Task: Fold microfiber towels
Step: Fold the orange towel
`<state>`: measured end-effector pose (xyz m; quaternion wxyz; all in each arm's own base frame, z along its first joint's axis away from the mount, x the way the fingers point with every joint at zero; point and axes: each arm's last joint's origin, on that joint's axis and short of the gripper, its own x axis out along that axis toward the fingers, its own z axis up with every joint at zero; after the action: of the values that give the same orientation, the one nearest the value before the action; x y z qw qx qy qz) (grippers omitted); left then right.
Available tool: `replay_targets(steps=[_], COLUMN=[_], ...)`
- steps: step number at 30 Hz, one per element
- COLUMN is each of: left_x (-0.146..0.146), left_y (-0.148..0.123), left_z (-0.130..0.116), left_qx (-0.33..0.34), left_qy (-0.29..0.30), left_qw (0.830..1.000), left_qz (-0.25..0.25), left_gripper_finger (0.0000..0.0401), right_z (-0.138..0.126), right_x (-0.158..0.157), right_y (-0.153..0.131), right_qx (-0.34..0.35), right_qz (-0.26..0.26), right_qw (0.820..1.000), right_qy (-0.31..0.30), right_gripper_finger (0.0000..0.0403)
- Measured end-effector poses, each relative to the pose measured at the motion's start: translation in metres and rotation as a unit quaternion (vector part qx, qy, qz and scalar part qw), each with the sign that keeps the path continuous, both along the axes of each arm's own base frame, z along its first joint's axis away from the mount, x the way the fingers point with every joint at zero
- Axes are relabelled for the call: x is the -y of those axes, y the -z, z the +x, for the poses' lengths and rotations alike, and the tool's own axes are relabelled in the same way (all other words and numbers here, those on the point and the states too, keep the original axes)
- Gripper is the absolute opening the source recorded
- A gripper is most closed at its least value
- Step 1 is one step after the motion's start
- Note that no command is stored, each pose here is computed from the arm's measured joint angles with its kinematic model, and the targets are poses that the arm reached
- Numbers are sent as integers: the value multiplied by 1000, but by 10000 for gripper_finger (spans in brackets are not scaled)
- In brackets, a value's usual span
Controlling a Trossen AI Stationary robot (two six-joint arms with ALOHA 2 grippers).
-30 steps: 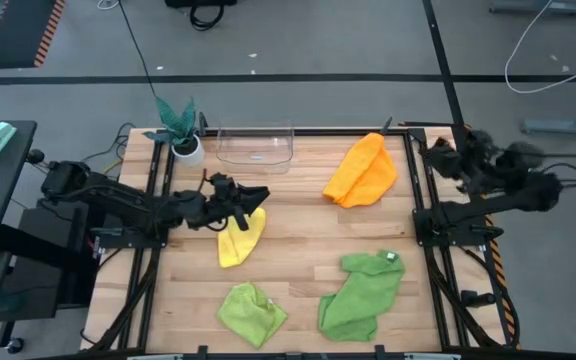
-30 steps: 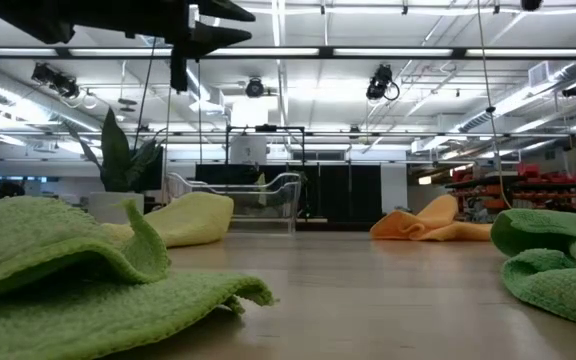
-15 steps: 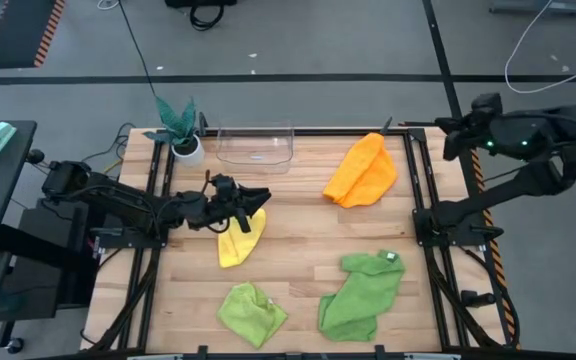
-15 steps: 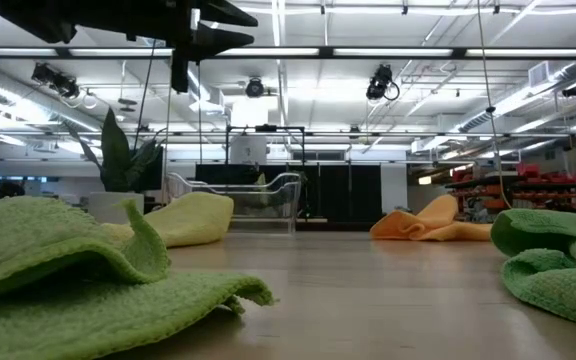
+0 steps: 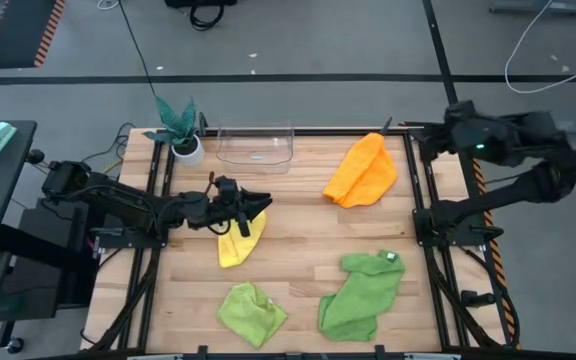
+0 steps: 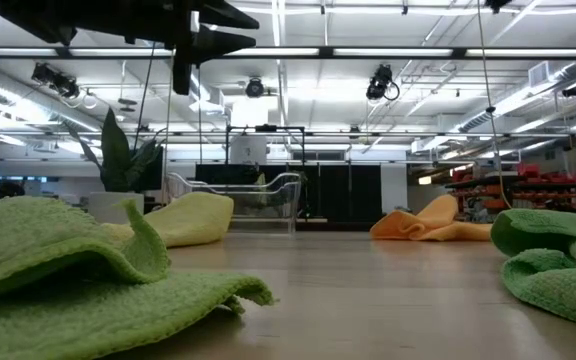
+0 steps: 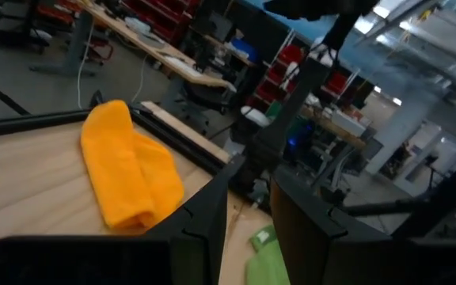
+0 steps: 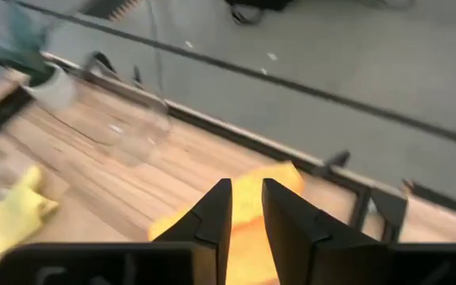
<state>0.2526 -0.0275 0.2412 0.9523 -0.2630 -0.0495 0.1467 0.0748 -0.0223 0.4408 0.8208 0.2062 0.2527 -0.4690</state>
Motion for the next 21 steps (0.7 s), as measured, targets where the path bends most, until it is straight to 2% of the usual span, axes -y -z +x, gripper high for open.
replay_targets(steps=[6,14,21], left_x=[0,0,-11], left_y=[6,11,11], left_z=[0,0,1], left_qx=[-34,-59,-52], left_qy=[2,2,6], left_qw=[999,998,998], left_qz=[7,7,-22], left_gripper_finger=[107,107,107], right_z=[17,27,39], right_x=[9,24,49], right_y=[40,92,126], right_qx=[-58,-136,-153], right_qz=[77,160,199], right_qw=[994,972,963], right_qy=[46,107,100], right_gripper_finger=[96,95,94])
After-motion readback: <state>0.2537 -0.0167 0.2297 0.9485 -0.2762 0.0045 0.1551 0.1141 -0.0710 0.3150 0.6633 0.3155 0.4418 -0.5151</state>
